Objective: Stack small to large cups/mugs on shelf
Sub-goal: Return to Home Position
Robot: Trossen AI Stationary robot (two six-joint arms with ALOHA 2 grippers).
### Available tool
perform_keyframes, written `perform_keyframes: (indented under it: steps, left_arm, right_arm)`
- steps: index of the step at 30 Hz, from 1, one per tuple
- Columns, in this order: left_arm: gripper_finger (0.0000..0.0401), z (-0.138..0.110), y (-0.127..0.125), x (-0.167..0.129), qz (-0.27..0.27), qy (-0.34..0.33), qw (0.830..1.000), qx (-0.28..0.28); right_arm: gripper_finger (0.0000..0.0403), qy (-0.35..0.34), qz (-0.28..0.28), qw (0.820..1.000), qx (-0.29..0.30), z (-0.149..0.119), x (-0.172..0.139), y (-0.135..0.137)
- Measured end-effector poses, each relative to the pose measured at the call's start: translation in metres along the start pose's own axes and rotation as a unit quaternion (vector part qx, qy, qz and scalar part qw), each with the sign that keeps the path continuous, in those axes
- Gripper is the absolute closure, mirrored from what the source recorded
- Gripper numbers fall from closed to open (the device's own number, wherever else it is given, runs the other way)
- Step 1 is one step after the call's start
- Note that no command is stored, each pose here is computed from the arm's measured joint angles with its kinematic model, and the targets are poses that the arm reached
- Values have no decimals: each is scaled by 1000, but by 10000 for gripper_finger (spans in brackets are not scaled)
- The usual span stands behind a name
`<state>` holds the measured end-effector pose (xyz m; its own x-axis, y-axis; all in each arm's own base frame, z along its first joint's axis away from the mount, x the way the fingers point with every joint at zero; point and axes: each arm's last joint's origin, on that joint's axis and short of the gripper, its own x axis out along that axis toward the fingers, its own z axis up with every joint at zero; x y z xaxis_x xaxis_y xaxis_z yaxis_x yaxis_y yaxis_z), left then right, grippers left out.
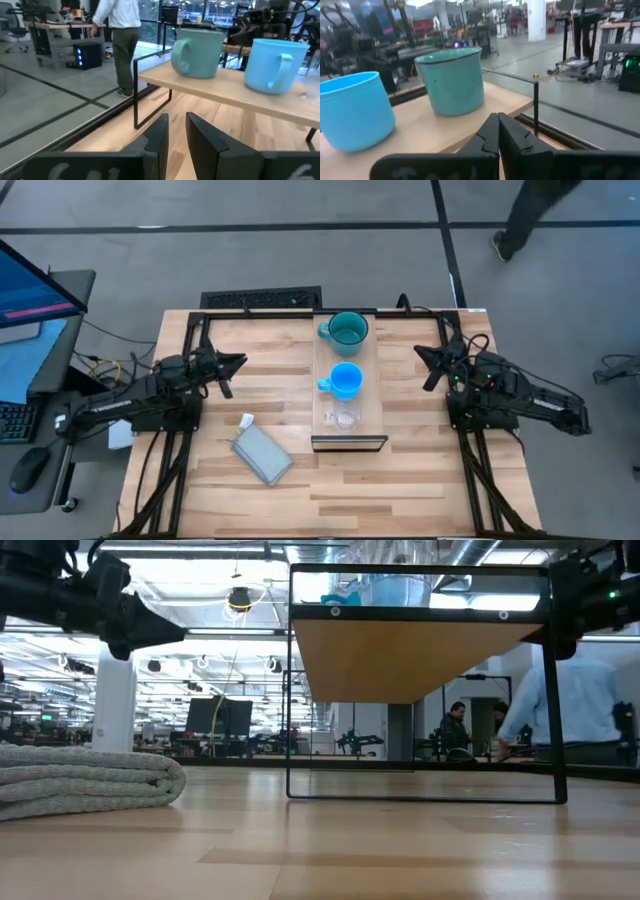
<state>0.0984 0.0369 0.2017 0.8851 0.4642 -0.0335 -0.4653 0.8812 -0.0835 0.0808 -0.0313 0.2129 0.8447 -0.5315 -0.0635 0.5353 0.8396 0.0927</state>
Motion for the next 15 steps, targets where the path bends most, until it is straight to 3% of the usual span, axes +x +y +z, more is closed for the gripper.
perform_keyframes:
  steps: [15]
  left_arm:
    - [344, -11, 4, -11, 19, -1, 1000, 8]
  right_arm:
    - [381, -53, -2, 998, 21, -40, 13, -7]
